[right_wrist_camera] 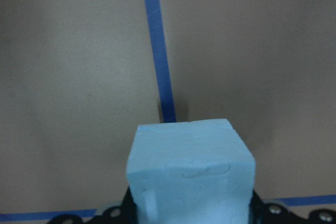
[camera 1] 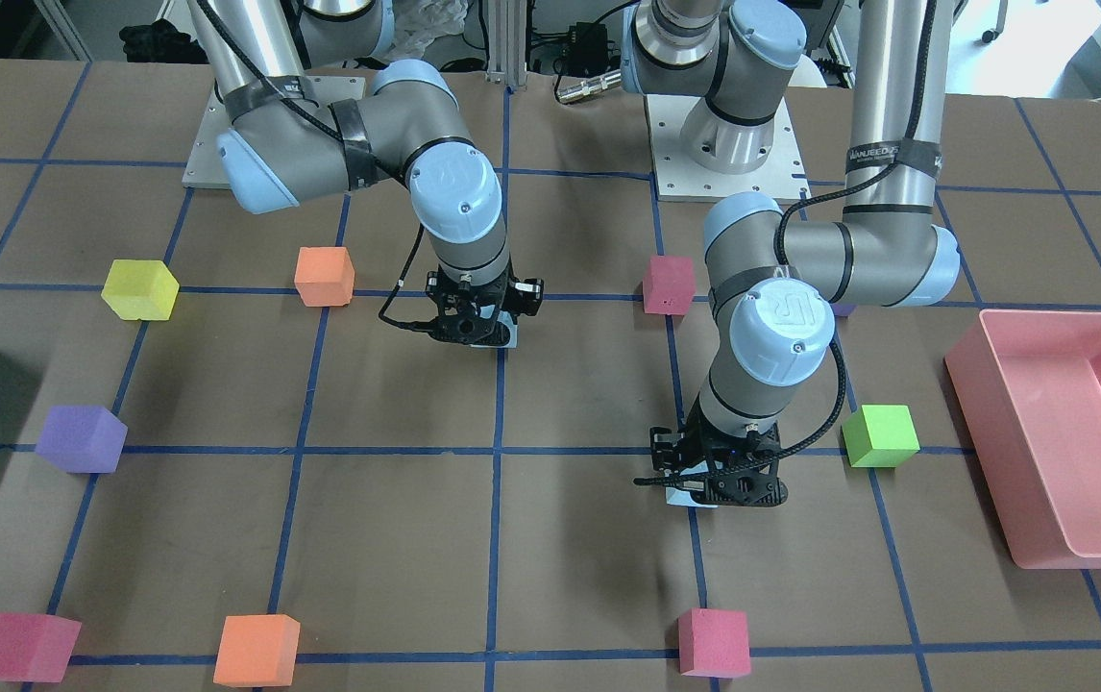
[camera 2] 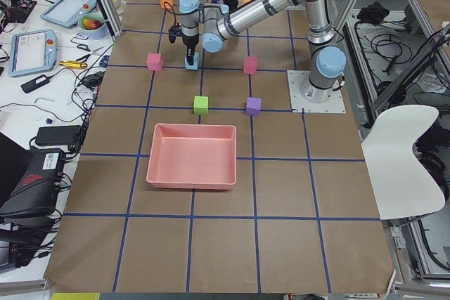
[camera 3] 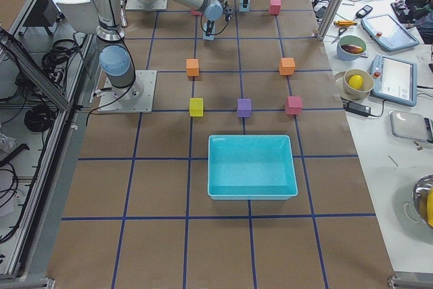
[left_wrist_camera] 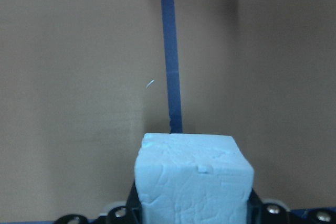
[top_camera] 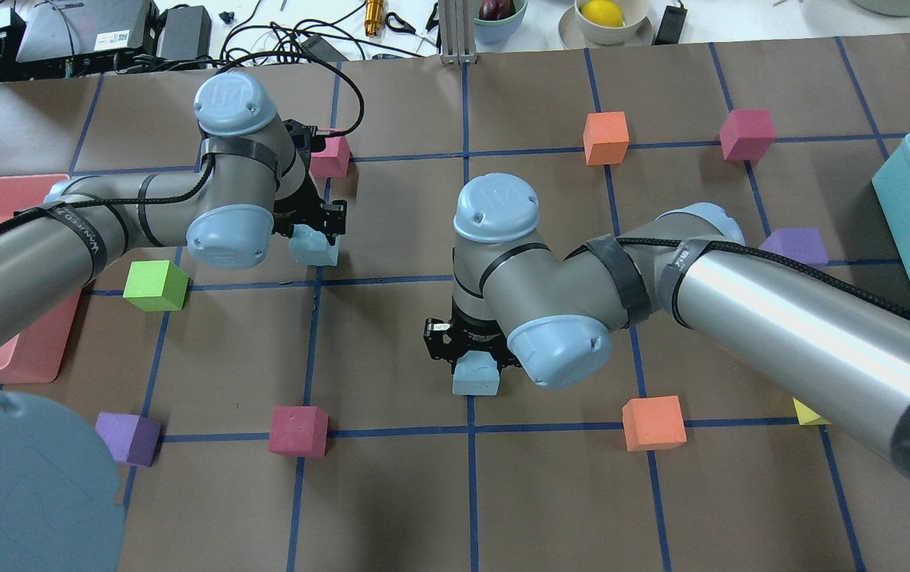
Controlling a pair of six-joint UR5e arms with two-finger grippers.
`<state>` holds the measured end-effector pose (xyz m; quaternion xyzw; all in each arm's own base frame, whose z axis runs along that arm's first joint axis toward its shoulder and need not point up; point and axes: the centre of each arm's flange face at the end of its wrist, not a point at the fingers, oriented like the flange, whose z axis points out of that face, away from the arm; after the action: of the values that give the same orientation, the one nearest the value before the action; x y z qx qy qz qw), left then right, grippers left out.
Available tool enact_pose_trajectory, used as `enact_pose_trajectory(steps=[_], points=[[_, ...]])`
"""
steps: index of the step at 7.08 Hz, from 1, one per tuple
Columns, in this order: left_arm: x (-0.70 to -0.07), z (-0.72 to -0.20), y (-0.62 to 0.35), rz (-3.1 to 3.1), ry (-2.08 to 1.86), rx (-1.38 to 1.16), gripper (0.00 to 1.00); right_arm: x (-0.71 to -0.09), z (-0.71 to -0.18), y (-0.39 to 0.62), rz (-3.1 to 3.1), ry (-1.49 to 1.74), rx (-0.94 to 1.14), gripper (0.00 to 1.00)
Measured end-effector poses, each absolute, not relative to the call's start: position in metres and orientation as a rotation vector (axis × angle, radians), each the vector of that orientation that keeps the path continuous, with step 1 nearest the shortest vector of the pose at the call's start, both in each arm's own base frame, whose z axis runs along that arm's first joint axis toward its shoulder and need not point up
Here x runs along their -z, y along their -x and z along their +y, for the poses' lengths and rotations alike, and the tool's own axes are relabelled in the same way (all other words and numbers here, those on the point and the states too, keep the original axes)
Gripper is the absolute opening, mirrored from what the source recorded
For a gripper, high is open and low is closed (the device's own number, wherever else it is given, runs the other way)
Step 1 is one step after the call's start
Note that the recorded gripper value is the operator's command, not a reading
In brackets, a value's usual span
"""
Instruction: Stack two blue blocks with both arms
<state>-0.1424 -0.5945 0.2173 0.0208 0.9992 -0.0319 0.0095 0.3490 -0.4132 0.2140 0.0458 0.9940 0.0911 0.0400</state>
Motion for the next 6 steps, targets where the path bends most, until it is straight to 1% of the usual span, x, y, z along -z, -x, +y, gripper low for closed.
enact_pose_trajectory(steps=[1,2,3,6], points=[[-0.218,-0.595,0.141,3.122,-0.061,0.102,0.0,-0.206,-0.406,-0.351,3.036,-0.113,-0.233,0.28],[-0.22,-0.593,0.144,3.123,-0.064,0.106,0.0,-0.199,-0.4,-0.349,3.024,-0.1,-0.188,0.76],[-0.227,-0.589,0.151,3.122,-0.071,0.118,0.0,-0.194,-0.397,-0.348,3.021,-0.103,-0.165,1.0],[-0.265,-0.571,0.156,3.127,-0.077,0.127,0.0,-0.201,-0.402,-0.342,3.015,-0.125,-0.12,1.0]])
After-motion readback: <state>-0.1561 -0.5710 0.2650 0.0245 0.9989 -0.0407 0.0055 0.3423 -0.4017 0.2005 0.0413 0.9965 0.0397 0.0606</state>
